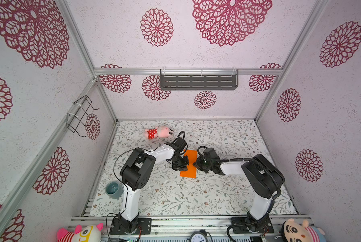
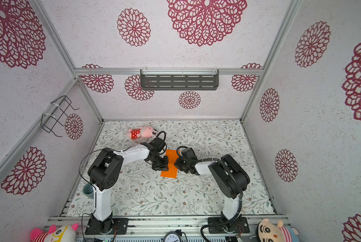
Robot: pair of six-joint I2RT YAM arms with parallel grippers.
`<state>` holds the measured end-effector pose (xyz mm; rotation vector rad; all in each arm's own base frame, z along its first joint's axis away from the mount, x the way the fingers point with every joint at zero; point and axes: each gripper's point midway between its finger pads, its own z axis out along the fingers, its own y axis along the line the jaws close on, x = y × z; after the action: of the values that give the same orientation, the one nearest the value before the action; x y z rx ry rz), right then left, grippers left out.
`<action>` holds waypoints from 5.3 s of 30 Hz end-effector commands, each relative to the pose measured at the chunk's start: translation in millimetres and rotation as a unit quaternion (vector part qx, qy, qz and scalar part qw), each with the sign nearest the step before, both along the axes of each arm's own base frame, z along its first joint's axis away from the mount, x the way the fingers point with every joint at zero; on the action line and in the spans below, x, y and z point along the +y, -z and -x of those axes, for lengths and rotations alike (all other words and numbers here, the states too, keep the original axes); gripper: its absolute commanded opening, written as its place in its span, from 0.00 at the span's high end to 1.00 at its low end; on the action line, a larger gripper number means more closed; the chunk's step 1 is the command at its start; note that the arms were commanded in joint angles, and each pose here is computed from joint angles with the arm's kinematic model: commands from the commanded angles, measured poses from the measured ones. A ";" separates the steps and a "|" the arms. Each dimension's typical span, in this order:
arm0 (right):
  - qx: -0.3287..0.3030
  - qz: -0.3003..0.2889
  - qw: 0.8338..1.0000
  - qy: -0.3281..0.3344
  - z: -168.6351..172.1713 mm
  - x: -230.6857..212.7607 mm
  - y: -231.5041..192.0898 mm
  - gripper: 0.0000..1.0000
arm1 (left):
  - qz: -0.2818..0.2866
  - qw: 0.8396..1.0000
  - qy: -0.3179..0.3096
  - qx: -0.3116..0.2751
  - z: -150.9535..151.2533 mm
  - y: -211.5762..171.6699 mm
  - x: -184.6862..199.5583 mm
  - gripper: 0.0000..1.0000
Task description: Fold a paper plane with a square sheet of paper (pick it up from the middle)
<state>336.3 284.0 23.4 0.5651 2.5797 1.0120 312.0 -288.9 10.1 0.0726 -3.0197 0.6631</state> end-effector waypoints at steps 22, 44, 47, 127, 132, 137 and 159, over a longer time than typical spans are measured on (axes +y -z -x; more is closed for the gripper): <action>0.079 0.062 0.995 0.026 24.1 -30.8 50.5 0.93 | -0.180 0.977 0.111 -0.023 38.0 16.3 35.9 0.96; 0.089 0.060 0.994 0.029 24.7 -33.7 58.2 0.93 | -0.218 0.965 0.144 -0.021 53.2 8.8 52.9 1.00; 0.087 0.059 0.994 0.030 23.2 -33.7 56.9 0.93 | -0.220 0.964 0.147 -0.018 57.1 7.8 55.8 1.00; -0.040 -0.100 0.991 -0.078 3.9 12.6 -39.1 0.52 | 0.031 0.994 -0.047 -0.095 -29.2 -50.1 26.3 0.58; -0.024 -0.105 0.991 -0.076 5.3 17.6 -28.2 0.51 | 0.039 0.995 -0.036 -0.086 -27.9 -41.6 21.7 0.57; -0.018 -0.103 0.992 -0.070 6.4 15.7 -23.4 0.49 | 0.026 0.996 -0.035 -0.072 -25.8 -27.0 24.6 0.61; -0.025 -0.143 0.986 -0.077 1.6 31.1 -20.9 0.55 | -0.038 0.998 -0.055 -0.023 -12.6 19.2 46.3 0.92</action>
<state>331.5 306.6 40.2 0.4223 2.5045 1.3991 335.8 -250.8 9.6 0.2168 -3.1304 0.6548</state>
